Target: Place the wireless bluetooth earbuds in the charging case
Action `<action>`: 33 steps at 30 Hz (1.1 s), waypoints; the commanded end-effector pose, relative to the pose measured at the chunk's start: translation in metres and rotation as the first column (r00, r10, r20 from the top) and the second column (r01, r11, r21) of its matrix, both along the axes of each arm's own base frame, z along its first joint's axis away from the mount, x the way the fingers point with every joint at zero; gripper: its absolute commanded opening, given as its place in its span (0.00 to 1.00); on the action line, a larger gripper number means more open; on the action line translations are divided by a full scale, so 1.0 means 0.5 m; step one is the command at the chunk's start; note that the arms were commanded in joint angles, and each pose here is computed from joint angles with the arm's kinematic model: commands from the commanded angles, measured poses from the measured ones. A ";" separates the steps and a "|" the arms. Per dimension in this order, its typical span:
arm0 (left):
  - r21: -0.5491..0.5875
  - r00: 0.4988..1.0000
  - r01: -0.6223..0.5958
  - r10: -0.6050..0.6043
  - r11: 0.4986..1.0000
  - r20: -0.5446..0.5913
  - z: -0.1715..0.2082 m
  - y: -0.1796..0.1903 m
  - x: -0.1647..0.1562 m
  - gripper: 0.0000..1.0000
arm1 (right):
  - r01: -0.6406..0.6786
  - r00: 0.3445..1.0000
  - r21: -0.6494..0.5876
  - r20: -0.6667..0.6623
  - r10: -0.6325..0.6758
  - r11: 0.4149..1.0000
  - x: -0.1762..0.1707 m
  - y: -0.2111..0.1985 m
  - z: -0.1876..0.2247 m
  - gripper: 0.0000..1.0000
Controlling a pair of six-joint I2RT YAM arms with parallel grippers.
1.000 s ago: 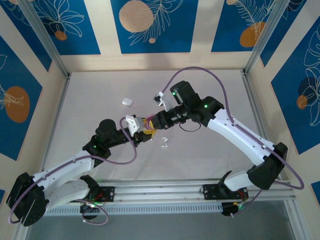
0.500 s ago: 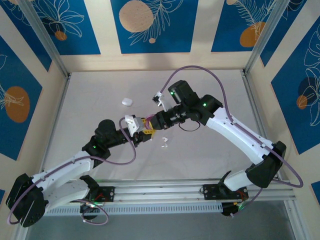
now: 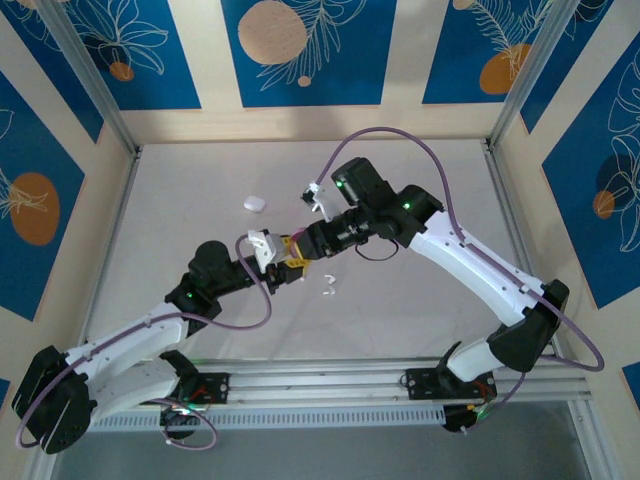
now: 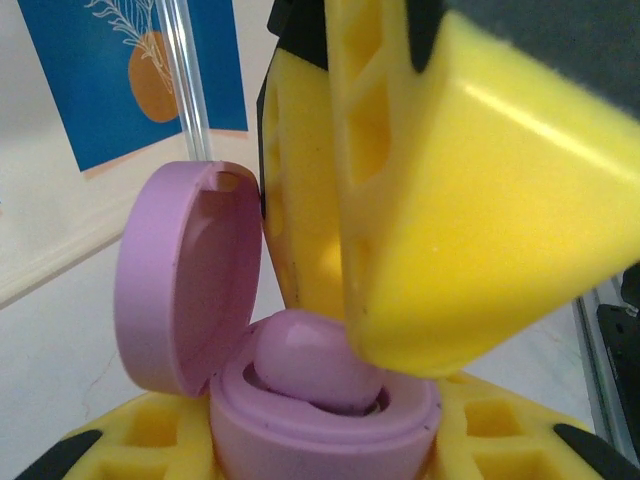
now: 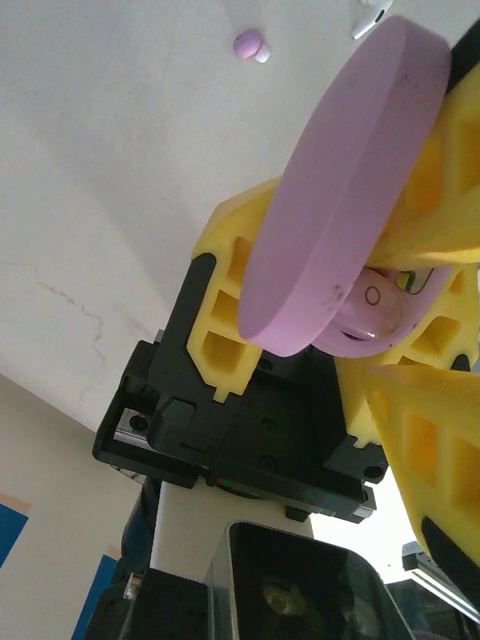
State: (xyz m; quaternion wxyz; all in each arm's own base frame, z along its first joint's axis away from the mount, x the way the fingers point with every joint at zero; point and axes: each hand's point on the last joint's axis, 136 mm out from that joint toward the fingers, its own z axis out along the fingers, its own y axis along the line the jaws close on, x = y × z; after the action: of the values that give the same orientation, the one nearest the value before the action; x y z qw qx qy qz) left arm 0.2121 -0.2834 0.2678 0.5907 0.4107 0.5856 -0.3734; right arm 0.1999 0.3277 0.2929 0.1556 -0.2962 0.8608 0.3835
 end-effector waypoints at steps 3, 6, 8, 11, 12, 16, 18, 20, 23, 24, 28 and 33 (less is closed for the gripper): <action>-0.067 0.998 0.026 -0.022 0.997 0.060 0.039 -0.005 -0.014 0.29 | -0.026 0.999 0.036 0.035 0.025 0.999 -0.022 -0.014 0.040 0.37; -0.078 0.998 0.025 -0.020 0.997 0.062 0.041 -0.004 -0.013 0.29 | -0.022 0.999 0.067 0.049 0.019 0.998 -0.025 -0.020 0.056 0.40; -0.084 0.998 0.028 -0.023 0.996 0.062 0.042 -0.004 -0.015 0.29 | 0.003 0.999 0.081 0.053 -0.008 0.997 -0.019 -0.026 0.064 0.41; -0.089 0.998 0.030 -0.024 0.996 0.061 0.044 -0.004 -0.015 0.29 | 0.022 0.998 0.101 0.056 -0.028 0.995 -0.014 -0.033 0.075 0.40; -0.089 0.998 0.030 -0.025 0.996 0.059 0.043 -0.004 -0.015 0.29 | 0.020 0.997 0.112 0.066 -0.027 0.993 -0.015 -0.035 0.083 0.40; -0.093 0.998 0.013 -0.007 0.996 0.061 0.045 0.003 -0.014 0.29 | 0.020 0.990 0.188 0.133 -0.046 0.982 -0.023 -0.049 0.126 0.41; -0.093 0.998 -0.008 0.014 0.996 0.061 0.046 0.008 -0.012 0.29 | 0.063 0.978 0.225 0.181 -0.106 0.972 -0.015 -0.070 0.143 0.40; -0.095 0.997 -0.039 0.045 0.995 0.059 0.050 0.019 -0.008 0.28 | 0.138 0.959 0.247 0.208 -0.192 0.959 0.005 -0.100 0.144 0.40; -0.101 0.992 -0.104 0.111 0.989 0.065 0.061 0.041 -0.002 0.28 | 0.302 0.923 0.245 0.166 -0.347 0.921 0.051 -0.162 0.108 0.39; -0.106 0.989 -0.119 0.127 0.987 0.071 0.066 0.049 -0.004 0.28 | 0.353 0.913 0.232 0.126 -0.388 0.906 0.067 -0.181 0.085 0.39; -0.124 0.979 -0.175 0.186 0.977 0.087 0.089 0.079 -0.009 0.28 | 0.466 0.885 0.128 -0.082 -0.459 0.876 0.113 -0.215 -0.044 0.38; -0.138 0.971 -0.202 0.217 0.970 0.102 0.115 0.105 -0.023 0.28 | 0.413 0.868 -0.052 -0.280 -0.411 0.909 0.135 -0.168 -0.205 0.37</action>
State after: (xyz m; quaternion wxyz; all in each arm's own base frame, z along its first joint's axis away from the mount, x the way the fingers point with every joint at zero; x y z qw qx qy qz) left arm 0.2006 -0.2366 0.3219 0.6796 0.3352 0.5585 -0.3374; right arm 0.2750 0.2286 0.2239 0.1878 -0.0546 0.9067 0.3737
